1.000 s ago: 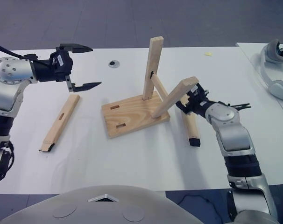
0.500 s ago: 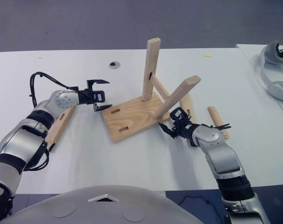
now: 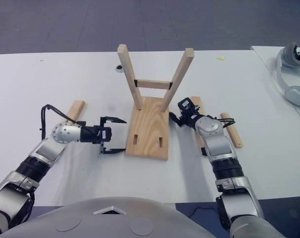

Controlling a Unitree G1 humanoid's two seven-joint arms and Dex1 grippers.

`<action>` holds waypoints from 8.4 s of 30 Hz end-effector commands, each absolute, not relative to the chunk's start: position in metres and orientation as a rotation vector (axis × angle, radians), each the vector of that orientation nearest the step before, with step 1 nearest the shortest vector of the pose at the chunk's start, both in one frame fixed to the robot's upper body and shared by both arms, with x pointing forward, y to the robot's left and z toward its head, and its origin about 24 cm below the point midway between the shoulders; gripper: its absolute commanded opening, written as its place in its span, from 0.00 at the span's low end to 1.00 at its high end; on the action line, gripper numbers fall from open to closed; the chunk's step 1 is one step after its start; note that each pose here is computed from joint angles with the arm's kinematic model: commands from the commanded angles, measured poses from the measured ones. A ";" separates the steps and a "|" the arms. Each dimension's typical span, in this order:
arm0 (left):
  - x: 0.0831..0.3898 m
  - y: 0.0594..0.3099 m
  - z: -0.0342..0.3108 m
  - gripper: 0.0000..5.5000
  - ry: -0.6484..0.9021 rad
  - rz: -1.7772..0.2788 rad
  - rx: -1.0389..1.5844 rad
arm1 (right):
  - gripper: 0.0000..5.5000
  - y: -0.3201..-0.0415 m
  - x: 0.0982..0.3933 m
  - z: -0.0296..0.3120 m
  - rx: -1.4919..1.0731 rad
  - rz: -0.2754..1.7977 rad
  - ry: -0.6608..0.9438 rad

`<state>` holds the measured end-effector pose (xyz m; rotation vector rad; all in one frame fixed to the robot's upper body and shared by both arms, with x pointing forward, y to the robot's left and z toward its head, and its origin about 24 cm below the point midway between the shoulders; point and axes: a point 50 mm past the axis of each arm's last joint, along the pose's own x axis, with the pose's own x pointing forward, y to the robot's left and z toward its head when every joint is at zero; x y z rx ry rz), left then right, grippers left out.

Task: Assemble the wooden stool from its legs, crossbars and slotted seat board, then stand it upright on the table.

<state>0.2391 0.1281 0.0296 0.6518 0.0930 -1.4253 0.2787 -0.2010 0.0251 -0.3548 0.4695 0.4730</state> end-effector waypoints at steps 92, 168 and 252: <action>0.324 0.249 0.253 0.98 -0.348 -0.519 -0.023 | 0.24 -0.239 0.315 0.254 0.002 0.378 -0.184; 0.308 0.192 0.317 0.07 -0.302 -0.355 -0.048 | 0.65 -0.110 0.281 0.206 0.109 0.540 -0.172; 0.203 0.255 0.085 0.07 -0.031 -0.237 0.077 | 0.65 -0.132 0.253 0.156 0.151 0.317 -0.028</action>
